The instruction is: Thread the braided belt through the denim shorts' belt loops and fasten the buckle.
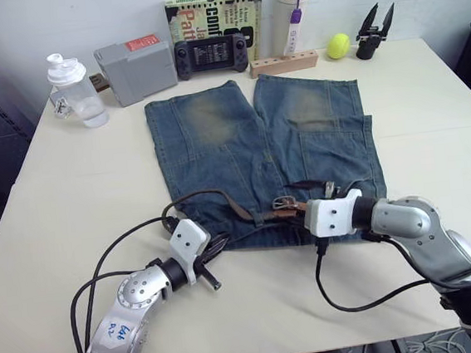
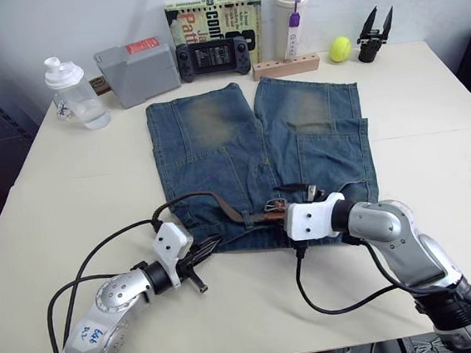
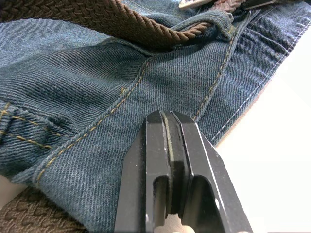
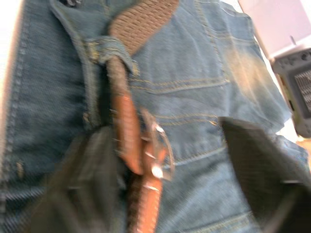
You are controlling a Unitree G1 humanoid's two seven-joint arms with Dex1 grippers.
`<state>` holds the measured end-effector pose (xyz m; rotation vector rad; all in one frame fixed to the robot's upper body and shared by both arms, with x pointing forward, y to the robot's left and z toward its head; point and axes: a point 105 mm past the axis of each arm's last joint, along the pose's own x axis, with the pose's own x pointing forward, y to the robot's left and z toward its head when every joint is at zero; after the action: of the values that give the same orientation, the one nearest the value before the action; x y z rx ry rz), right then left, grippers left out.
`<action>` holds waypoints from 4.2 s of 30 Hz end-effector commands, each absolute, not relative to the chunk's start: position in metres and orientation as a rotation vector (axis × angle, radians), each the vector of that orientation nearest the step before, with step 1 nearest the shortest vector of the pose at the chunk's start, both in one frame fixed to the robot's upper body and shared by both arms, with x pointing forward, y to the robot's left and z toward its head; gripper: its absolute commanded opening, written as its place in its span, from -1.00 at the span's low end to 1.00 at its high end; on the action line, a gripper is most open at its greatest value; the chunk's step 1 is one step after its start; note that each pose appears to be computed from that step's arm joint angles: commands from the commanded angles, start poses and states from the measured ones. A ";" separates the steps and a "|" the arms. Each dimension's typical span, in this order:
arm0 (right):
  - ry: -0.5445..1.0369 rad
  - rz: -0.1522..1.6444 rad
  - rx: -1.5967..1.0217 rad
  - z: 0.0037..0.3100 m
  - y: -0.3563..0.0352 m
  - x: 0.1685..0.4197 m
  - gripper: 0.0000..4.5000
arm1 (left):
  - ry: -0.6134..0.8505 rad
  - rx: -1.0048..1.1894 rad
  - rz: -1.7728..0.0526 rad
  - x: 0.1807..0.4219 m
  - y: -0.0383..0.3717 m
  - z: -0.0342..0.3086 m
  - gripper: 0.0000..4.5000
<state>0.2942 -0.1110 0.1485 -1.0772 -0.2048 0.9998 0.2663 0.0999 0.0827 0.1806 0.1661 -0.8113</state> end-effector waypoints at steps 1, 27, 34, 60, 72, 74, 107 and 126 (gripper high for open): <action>-0.248 1.010 -1.103 0.152 -0.105 0.291 -0.40 | 0.288 0.181 -0.770 0.263 0.111 0.056 -1.00; -0.112 0.880 -0.918 0.218 -0.186 0.281 -0.97 | 0.306 0.277 -0.792 0.259 0.115 0.050 -1.00; -0.112 0.677 -1.034 0.229 -0.224 0.307 -0.97 | 0.288 0.313 -0.819 0.257 0.115 0.050 -1.00; -0.373 1.062 -1.039 0.221 -0.107 0.295 -1.00 | -0.086 0.151 -1.160 0.283 0.115 0.196 0.28; -0.376 1.089 -1.007 0.216 -0.098 0.293 -1.00 | -0.218 0.201 -1.054 0.324 0.087 0.178 0.28; -0.375 1.087 -1.004 0.215 -0.098 0.293 -1.00 | -0.232 0.185 -1.063 0.325 0.081 0.179 0.28; -0.070 1.000 -0.828 0.169 -0.126 0.297 0.86 | -0.226 0.143 -1.053 0.313 0.077 0.168 -0.99; 0.144 0.800 -0.741 0.120 -0.151 0.310 0.36 | -0.216 0.133 -1.042 0.313 0.081 0.172 -0.99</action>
<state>0.3096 -0.1435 0.1222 -0.7744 0.1035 0.8384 0.3172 0.0789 0.1591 0.1221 -0.1641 -1.0417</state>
